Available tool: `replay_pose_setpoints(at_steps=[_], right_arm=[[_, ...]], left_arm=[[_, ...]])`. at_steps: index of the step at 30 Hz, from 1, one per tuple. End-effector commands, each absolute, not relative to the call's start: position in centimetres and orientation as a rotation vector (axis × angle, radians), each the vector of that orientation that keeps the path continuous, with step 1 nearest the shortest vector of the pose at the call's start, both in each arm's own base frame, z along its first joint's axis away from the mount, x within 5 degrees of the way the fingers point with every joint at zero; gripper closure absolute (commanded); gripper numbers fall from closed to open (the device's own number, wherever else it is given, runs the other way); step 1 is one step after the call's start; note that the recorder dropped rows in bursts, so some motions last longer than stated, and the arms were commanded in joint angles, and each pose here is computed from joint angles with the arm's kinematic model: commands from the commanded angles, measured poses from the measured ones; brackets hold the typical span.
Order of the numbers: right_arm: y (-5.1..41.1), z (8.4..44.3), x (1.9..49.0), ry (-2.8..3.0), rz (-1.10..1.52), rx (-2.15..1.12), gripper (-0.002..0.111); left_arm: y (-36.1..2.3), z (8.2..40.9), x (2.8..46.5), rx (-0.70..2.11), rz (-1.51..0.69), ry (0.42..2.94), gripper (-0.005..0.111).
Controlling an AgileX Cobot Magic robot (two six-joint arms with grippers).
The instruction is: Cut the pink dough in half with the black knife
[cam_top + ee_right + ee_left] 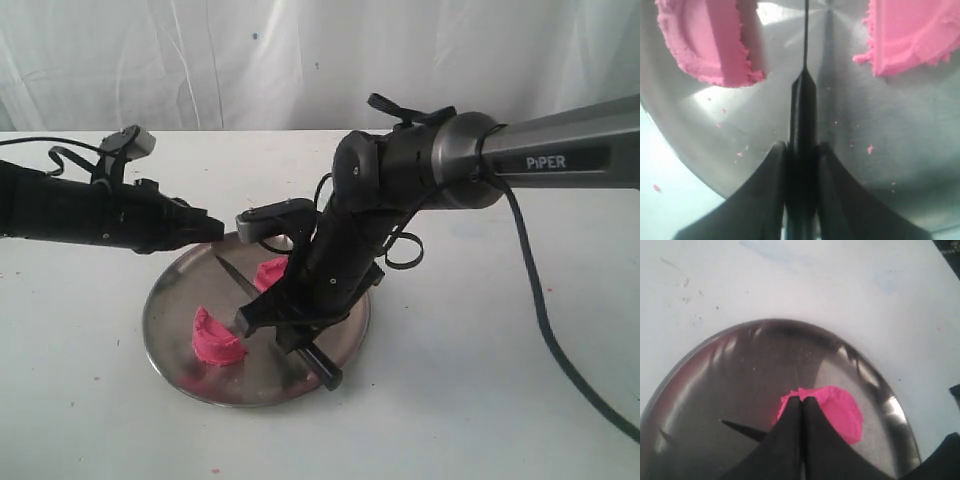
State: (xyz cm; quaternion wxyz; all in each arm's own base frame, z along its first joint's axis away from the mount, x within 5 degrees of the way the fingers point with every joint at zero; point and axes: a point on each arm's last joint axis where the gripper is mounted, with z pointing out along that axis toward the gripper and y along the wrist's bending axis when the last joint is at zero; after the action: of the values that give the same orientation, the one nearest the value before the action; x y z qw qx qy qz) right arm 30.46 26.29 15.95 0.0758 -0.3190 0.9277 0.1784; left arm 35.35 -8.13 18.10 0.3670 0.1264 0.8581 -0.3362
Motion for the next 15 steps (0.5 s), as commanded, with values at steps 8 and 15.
replay_pose_setpoints(at_steps=[8, 15], right_arm=[[24.5, 16.3, 31.6, 2.792, 0.851, -0.850, 0.108], [23.8, 16.4, 32.0, 2.720, 1.104, -0.769, 0.108]], left_arm=[[-8.6, 25.6, 32.9, 0.423, -0.901, 1.969, 0.107], [-8.5, 28.1, 31.5, 0.480, -0.853, 1.913, 0.107]])
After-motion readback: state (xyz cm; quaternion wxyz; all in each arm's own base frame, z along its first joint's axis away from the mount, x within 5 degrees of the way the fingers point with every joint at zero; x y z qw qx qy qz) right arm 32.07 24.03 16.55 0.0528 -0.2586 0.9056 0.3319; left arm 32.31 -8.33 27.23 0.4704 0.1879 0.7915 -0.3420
